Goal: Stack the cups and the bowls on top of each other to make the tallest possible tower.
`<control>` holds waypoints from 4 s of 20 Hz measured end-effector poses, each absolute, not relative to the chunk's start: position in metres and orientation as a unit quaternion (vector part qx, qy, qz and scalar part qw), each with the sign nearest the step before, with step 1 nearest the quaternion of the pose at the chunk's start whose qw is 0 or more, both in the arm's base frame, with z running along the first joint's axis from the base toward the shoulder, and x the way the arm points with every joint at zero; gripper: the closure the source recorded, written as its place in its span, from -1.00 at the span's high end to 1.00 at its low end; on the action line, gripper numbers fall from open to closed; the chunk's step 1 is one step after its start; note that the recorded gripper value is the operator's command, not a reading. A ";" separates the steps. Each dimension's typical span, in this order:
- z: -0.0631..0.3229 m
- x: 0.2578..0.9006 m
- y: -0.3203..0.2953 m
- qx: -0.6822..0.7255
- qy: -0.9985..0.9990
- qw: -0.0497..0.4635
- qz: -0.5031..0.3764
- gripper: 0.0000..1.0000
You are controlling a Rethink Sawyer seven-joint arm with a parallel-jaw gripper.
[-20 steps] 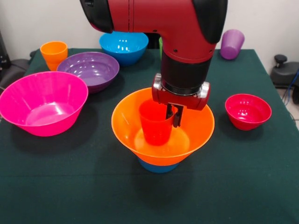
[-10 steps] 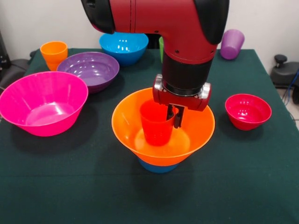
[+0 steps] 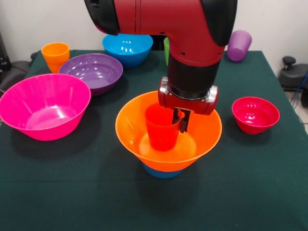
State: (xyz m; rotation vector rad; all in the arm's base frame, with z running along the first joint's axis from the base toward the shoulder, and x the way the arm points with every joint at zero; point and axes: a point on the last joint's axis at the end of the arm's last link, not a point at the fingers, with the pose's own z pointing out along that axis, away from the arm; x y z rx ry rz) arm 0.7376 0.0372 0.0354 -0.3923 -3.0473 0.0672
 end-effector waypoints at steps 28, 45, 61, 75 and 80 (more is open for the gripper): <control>0.033 0.740 0.041 -0.125 -0.992 0.022 0.019 1.00; 0.174 0.758 0.031 -0.131 -0.990 -0.017 0.042 1.00; 0.200 0.709 -0.020 -0.162 -0.986 0.014 0.036 1.00; 0.181 0.677 -0.053 -0.159 -0.986 0.049 0.029 1.00; 0.175 0.655 -0.047 -0.150 -0.986 0.070 0.026 1.00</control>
